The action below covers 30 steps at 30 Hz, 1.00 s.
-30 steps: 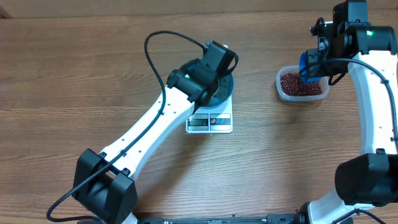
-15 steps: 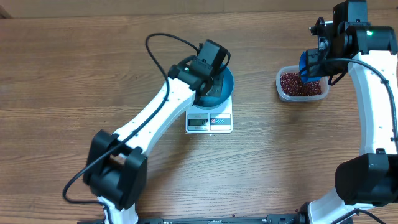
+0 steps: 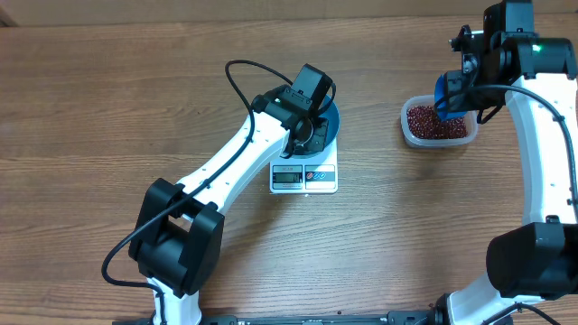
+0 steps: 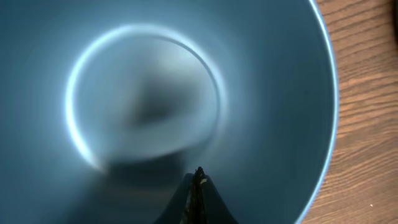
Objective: Scoop item into bowl and weigh 150g on scale
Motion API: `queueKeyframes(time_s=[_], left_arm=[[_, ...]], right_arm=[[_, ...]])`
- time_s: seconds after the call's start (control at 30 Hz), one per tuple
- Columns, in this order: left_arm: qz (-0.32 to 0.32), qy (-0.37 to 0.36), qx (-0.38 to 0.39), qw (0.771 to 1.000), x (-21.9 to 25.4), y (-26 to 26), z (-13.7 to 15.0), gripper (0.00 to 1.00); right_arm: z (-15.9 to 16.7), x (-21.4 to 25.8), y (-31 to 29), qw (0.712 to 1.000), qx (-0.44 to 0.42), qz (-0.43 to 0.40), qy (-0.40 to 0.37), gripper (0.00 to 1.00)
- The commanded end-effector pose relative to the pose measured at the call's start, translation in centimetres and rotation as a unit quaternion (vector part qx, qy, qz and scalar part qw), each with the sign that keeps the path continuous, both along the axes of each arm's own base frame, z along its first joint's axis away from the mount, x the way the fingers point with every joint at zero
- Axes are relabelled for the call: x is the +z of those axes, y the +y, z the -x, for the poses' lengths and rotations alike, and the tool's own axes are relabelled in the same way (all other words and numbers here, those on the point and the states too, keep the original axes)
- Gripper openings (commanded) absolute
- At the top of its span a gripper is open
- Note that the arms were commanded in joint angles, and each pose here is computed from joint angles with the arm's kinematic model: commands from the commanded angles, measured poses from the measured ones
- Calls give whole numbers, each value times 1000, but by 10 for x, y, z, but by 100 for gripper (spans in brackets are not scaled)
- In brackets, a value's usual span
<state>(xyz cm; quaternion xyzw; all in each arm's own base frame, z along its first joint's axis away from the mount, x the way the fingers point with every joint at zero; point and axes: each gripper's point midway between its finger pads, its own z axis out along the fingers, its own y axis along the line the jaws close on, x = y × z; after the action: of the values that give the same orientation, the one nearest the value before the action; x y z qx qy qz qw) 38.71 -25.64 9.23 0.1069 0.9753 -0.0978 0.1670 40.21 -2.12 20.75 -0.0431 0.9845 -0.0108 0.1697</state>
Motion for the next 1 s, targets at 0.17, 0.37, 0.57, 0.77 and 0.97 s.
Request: queueKeyframes(time_s=[0.17,0.37,0.57,0.77,0.97], left_arm=[[41,18,-39,998,5,-21,11,4],[44,13,-40,998,6,-23,9,4],[54,-3,-41,998,10,-28,2,4],[63,-27,-39,997,15,-32,-8,4],[69,-36,-40,996,10,-38,-15,4]], right_arm=[[-1,-1,-1,1000,-3,-1,-1,4],[-1,-1,-1,1000,-3,-1,-2,4],[-1,-1,-1,1000,-3,-1,-1,4],[-1,-1,-1,1000,-3,-1,-1,4],[-1,-1,-1,1000,-3,-1,-1,4]])
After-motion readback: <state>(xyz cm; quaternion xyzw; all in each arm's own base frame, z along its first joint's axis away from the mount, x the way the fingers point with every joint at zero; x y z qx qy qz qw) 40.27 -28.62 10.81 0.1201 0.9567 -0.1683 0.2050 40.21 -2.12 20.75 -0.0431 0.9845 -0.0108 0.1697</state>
